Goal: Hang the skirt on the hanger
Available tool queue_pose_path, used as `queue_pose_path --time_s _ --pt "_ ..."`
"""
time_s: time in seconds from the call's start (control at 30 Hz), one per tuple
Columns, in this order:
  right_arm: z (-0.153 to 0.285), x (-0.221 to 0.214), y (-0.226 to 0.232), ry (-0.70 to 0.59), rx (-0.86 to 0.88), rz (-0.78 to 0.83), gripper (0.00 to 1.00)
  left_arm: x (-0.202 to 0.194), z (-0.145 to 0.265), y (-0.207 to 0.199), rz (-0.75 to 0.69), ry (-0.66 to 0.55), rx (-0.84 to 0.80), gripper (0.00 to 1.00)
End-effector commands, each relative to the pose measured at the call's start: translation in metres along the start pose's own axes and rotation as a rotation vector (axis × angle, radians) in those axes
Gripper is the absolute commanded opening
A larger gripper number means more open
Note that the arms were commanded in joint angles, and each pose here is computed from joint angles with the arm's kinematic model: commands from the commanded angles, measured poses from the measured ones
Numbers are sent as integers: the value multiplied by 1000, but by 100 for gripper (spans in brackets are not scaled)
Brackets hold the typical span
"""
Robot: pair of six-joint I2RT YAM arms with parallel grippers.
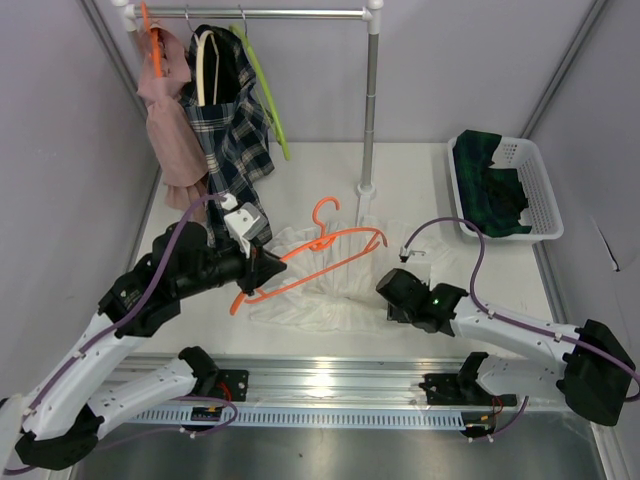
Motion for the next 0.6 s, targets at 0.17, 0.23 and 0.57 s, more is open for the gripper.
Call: queue_pose_path --time_s 0.17,0.23,0.57 --pt "-9 17 8 -79 -30 -4 47 -7 9 -6 10 2 -33 0" --pt "-9 20 8 -88 -35 -7 41 -8 12 -6 6 8 -31 0" --pt "-1 42 10 -125 -31 -28 26 -25 23 -15 -13 70 -120 0"
Point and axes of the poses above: each gripper's point midway between its finger pads, its own z axis back along the fingers, its own y axis along the line the jaws close on, x = y × z, the point moved 8 cm from there along z, back along the fingers, and after that the axes turned 2 degrees about -z, right-handed, at the moved point
